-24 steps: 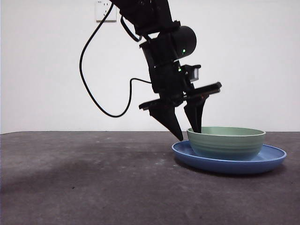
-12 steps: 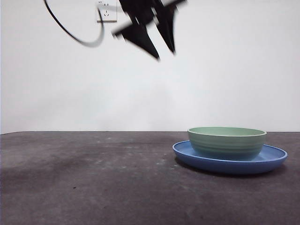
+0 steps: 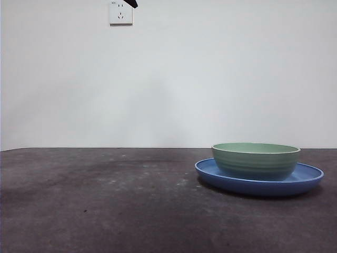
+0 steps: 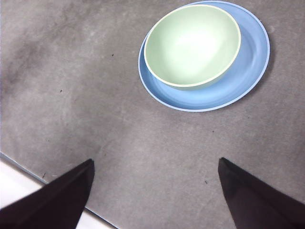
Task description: Place the green bowl on the blue plate
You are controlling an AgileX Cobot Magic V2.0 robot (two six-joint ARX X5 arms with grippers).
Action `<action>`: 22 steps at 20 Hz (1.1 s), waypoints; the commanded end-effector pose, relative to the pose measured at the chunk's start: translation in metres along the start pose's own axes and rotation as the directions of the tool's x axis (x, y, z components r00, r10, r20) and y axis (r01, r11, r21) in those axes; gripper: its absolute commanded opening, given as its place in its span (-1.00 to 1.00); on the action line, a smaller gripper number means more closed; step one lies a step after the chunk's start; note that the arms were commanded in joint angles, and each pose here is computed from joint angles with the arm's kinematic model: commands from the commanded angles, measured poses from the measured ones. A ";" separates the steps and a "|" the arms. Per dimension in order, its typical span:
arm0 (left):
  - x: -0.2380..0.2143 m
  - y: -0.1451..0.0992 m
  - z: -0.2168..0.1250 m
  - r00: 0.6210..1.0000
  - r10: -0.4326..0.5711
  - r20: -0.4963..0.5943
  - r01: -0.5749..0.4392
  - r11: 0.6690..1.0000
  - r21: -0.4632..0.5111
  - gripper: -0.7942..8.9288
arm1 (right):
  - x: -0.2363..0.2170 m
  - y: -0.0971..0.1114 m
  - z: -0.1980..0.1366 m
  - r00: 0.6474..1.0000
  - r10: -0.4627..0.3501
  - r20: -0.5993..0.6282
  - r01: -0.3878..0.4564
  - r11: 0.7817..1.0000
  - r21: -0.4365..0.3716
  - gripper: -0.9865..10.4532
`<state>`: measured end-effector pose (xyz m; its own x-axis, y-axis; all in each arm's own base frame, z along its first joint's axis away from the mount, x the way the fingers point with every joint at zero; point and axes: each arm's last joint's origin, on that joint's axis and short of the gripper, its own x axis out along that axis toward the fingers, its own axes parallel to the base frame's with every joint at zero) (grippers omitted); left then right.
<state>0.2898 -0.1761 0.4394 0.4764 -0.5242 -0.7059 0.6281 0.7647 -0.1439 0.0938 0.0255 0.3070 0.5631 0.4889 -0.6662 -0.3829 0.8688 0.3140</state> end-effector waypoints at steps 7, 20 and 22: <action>-0.015 0.012 -0.046 0.999 -0.016 -0.047 0.016 1.000 0.002 -0.39 | -0.004 0.002 0.004 1.000 -0.001 0.024 0.001 1.000 -0.002 -0.10; 0.002 0.007 -0.183 0.959 -0.279 0.060 0.281 0.959 -0.043 -0.39 | -0.004 0.002 0.004 1.000 -0.001 0.023 0.001 1.000 0.002 -0.10; 0.008 0.007 -0.197 0.950 -0.308 0.051 0.311 0.949 -0.048 -0.39 | -0.004 0.002 0.004 1.000 0.000 0.023 0.000 1.000 0.003 -0.10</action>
<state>0.1752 -0.0990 0.2930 0.2906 -0.7427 -0.6032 0.7066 0.5917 -0.3881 0.0938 0.0255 0.3070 0.5638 0.4891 -0.6655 -0.3807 0.8690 0.3160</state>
